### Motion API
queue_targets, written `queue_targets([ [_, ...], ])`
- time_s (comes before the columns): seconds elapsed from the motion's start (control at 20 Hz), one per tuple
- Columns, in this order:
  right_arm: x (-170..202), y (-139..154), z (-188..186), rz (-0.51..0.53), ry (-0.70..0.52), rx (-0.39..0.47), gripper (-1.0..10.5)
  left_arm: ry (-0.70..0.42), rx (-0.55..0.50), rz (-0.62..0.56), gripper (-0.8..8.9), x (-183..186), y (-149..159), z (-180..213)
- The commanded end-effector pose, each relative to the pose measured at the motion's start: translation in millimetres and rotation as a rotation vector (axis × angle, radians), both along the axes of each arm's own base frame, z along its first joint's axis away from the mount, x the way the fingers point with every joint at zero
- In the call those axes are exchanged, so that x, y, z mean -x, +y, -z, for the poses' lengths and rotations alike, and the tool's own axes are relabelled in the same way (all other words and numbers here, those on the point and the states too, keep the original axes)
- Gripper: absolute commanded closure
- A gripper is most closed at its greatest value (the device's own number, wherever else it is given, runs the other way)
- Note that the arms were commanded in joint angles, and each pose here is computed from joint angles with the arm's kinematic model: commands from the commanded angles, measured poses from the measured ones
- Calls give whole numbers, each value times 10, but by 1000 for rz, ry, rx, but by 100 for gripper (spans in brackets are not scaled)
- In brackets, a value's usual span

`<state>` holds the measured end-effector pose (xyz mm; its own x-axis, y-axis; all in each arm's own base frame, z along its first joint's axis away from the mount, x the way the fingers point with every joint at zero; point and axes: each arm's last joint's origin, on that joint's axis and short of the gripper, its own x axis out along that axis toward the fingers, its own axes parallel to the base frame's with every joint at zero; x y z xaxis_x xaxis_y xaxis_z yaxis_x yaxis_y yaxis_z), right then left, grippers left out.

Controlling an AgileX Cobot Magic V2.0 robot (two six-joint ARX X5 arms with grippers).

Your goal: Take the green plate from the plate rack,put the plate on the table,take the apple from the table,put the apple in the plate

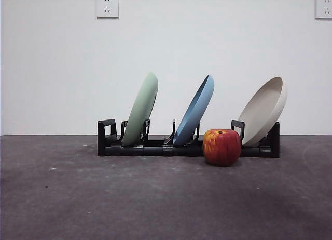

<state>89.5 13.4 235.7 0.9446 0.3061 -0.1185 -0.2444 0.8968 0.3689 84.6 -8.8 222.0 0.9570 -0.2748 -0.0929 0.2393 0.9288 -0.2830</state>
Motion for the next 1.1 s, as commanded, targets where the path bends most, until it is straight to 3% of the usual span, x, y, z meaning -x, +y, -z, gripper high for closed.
queue_targets([
  [0.05,-13,18,-207,-65,60,60,959,10,0,38,821,-10,-10,-178],
  [0.6,-99,97,-857,-421,287,218,958,181,-79,380,821,-190,-93,-766],
  [0.85,-94,108,-991,-489,376,279,958,253,-108,498,821,-237,-116,-968],
  [1.1,-50,115,-988,-524,436,300,958,300,-150,529,821,-210,-122,-1072],
])
